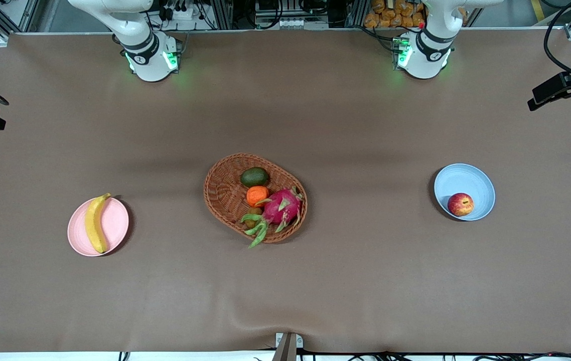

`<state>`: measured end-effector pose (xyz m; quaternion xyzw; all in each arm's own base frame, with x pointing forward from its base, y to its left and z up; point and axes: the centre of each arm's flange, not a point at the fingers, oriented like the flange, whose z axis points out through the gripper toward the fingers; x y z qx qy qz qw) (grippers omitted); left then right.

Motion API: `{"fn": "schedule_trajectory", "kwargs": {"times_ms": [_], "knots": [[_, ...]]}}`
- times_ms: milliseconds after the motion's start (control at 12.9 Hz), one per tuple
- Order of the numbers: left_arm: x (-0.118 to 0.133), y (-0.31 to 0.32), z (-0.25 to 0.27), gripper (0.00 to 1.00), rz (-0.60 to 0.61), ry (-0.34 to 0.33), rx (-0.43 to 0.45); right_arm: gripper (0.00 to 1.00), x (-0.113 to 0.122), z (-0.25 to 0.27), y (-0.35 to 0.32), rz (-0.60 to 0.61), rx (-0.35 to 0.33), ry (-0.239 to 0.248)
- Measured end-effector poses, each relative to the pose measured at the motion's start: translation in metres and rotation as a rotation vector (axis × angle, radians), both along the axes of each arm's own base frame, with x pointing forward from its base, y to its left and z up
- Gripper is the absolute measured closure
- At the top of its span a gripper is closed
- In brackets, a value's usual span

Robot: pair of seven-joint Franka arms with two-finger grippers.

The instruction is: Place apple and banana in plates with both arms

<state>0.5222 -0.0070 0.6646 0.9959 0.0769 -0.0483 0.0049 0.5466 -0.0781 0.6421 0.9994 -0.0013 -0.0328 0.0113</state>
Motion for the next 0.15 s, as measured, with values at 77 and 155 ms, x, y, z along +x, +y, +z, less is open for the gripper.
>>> {"fn": "schedule_trajectory", "kwargs": {"times_ms": [77, 155], "knots": [[0.0000, 0.0007, 0.0002, 0.00, 0.001, -0.001, 0.000, 0.00, 0.0020, -0.0054, -0.0006, 0.002, 0.017, 0.007], [0.0001, 0.0017, 0.0008, 0.00, 0.003, -0.002, 0.000, 0.00, 0.0029, -0.0109, -0.0022, 0.000, 0.030, 0.010]]}}
